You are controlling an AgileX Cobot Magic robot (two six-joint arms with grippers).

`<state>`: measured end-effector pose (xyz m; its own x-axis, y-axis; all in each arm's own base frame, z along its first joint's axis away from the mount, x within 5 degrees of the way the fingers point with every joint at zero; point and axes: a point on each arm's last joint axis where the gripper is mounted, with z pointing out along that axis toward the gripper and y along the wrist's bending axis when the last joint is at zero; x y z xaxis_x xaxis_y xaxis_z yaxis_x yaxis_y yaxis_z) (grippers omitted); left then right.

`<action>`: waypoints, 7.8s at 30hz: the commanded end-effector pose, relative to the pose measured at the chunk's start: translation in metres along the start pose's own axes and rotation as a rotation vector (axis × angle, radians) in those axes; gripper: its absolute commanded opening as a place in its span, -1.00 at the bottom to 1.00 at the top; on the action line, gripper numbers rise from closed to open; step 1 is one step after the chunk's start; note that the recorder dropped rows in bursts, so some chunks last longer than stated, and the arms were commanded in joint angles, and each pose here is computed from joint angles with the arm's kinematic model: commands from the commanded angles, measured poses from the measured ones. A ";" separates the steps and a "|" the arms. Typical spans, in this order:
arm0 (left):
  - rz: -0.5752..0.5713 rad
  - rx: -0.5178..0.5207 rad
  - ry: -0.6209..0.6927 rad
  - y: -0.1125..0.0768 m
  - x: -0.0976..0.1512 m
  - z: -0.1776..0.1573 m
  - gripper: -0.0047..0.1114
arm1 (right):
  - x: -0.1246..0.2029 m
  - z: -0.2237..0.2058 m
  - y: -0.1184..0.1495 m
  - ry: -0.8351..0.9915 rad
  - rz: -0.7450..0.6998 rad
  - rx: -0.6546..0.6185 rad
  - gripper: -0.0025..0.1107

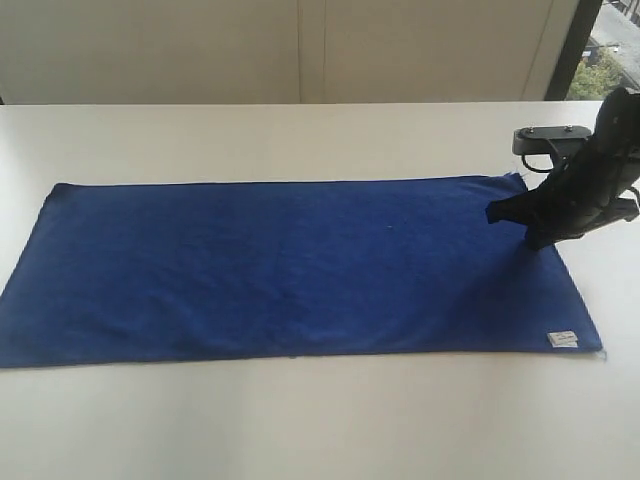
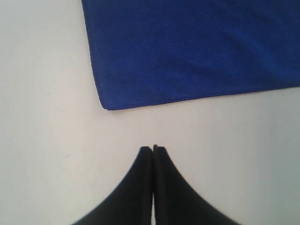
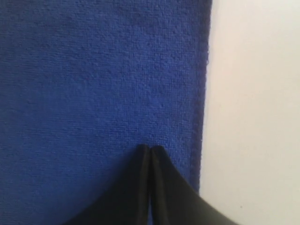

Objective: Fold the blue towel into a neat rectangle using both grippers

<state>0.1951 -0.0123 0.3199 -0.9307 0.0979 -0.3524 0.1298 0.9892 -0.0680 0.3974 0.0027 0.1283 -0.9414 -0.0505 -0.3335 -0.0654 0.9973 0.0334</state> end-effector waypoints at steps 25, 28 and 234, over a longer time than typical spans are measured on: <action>-0.003 0.003 0.006 0.000 0.003 -0.001 -0.92 | 0.000 -0.010 -0.031 0.011 0.013 0.180 -0.96; -0.003 0.003 0.006 0.000 0.003 -0.001 -0.92 | -0.007 -0.034 -0.027 -0.045 0.072 0.147 -0.96; -0.003 0.003 0.006 0.000 0.003 -0.001 -0.92 | -0.079 0.041 0.161 0.271 -0.384 -0.070 -0.96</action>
<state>0.1951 -0.0120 0.3199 -0.9307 0.0994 -0.3521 0.1300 0.9894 -0.0643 0.4820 0.1801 0.1353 -0.8823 -0.4401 -0.1667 -0.4519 0.8912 0.0390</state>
